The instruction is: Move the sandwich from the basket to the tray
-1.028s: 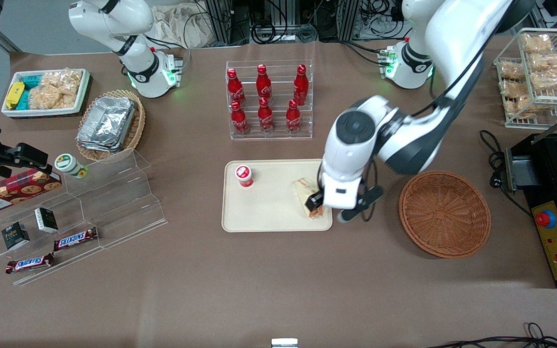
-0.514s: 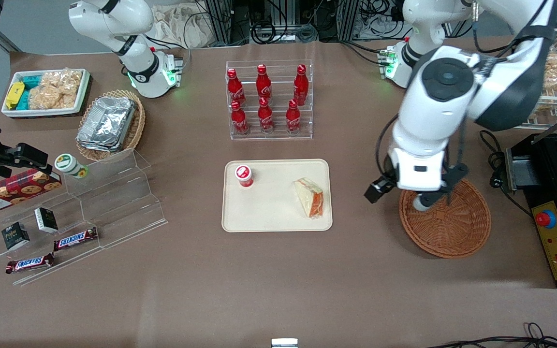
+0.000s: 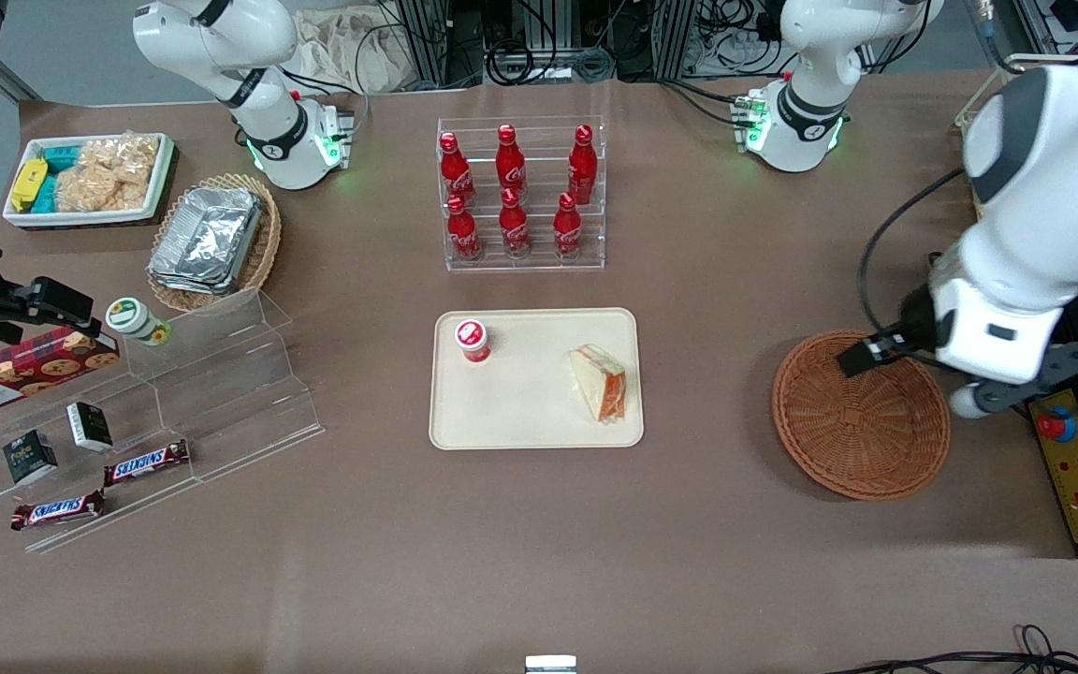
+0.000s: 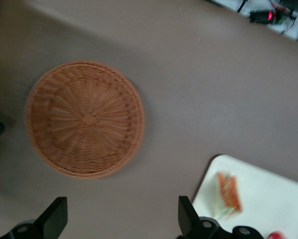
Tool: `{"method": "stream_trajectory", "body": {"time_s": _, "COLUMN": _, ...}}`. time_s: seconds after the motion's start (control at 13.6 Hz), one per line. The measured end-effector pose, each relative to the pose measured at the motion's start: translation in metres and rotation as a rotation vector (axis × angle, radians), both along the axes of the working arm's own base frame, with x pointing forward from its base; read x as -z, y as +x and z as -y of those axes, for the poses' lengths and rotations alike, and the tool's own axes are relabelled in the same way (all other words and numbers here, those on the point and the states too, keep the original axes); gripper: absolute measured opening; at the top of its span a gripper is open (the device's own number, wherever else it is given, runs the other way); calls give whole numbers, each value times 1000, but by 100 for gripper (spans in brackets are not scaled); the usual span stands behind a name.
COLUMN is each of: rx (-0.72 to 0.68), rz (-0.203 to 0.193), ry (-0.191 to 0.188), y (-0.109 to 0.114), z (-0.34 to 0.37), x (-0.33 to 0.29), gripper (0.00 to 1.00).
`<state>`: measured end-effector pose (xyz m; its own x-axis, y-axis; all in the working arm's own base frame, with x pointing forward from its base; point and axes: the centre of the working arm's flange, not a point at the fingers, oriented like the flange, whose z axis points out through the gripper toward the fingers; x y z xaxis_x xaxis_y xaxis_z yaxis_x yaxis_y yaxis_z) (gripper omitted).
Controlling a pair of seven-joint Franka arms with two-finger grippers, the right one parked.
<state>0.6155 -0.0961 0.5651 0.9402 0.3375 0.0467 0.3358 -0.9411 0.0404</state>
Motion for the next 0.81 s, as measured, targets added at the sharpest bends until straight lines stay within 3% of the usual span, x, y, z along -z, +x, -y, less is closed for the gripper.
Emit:
{"method": "stream_trajectory", "body": {"time_s": 0.29, "rx": 181, "rz": -28, "ry": 24, "y": -19, "z": -50, "x": -21, "gripper": 100}}
{"method": "stream_trajectory", "body": {"time_s": 0.81, "rx": 219, "rz": 10, "ry": 30, "y": -73, "z": -83, "x": -29, "gripper": 100}}
